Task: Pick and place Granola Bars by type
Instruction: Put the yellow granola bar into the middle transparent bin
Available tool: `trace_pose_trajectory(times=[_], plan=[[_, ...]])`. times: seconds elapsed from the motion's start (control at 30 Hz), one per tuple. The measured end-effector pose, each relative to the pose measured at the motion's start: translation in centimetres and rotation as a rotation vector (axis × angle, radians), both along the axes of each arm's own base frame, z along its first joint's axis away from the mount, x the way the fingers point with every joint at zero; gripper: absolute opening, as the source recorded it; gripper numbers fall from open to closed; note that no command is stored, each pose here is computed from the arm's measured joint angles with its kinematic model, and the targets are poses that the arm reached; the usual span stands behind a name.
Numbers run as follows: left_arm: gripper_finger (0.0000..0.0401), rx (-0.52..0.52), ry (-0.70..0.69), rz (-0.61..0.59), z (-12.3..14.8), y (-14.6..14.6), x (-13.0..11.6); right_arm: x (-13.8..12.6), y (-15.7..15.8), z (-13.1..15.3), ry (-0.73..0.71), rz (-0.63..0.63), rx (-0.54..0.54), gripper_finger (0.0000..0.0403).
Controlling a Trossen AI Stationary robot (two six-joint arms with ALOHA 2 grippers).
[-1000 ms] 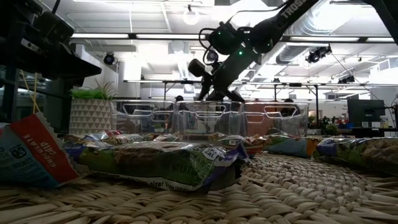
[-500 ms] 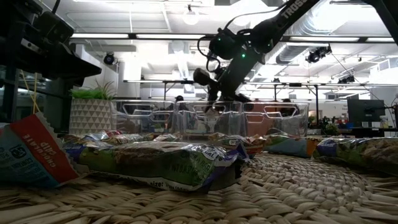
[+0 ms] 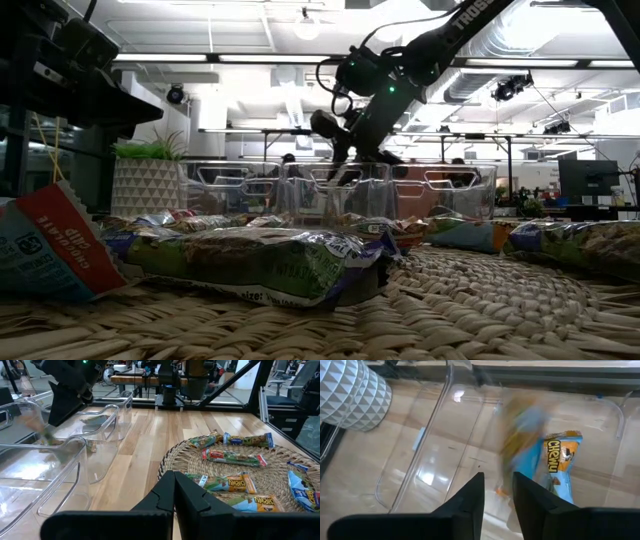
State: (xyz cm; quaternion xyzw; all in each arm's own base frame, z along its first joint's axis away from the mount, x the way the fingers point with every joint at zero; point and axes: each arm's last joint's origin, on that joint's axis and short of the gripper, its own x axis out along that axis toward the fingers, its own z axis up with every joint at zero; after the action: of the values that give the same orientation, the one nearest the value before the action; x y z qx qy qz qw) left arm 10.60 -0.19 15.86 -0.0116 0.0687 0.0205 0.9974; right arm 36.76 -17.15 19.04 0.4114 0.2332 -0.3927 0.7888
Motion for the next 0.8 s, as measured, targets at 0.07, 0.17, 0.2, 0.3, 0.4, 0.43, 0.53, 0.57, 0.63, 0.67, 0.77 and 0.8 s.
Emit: trace_pose_trajectory(times=[0.07,0.17,0.2,0.3,0.4,0.43,0.53,0.57,0.63,0.67,0.77,0.8], plan=[[0.0001,0.0,0.0,0.0,0.0,0.0,0.0,0.0,0.0,0.0,0.004,0.015,-0.005,0.0091],[0.0001,0.0,0.0,0.0,0.0,0.0,0.0,0.0,0.1,0.0,0.004,0.037,-0.003,0.0097],[0.0001,0.0,0.0,0.0,0.0,0.0,0.0,0.1,0.1,0.0,0.004,0.048,-0.007,0.0099],[0.0001,0.0,0.0,0.0,0.0,0.0,0.0,0.2,0.1,0.2,-0.006,0.098,-0.027,0.0101],[0.0001,0.0,0.0,0.0,0.0,0.0,0.0,0.5,0.1,0.7,-0.038,0.16,-0.056,0.0101],[0.0001,0.0,0.0,0.0,0.0,0.0,0.0,0.5,0.1,1.1,-0.05,0.177,-0.069,0.0101],[0.0001,0.0,0.0,0.0,0.0,0.0,0.0,0.2,0.3,2.6,-0.069,0.222,-0.133,0.0101],[0.0001,0.0,0.0,0.0,0.0,0.0,0.0,0.0,0.4,3.2,-0.076,0.238,-0.158,0.0102],[0.0001,0.0,0.0,0.0,0.0,0.0,0.0,-0.3,0.6,4.8,-0.102,0.278,-0.21,0.0102],[0.0001,0.0,0.0,0.0,0.0,0.0,0.0,-0.6,0.8,5.6,-0.119,0.306,-0.228,0.0102],[0.0001,0.0,0.0,0.0,0.0,0.0,0.0,-1.5,1.4,8.3,-0.192,0.379,-0.268,0.0102],[0.0001,0.0,0.0,0.0,0.0,0.0,0.0,-1.9,1.7,9.3,-0.225,0.409,-0.268,0.0102]])
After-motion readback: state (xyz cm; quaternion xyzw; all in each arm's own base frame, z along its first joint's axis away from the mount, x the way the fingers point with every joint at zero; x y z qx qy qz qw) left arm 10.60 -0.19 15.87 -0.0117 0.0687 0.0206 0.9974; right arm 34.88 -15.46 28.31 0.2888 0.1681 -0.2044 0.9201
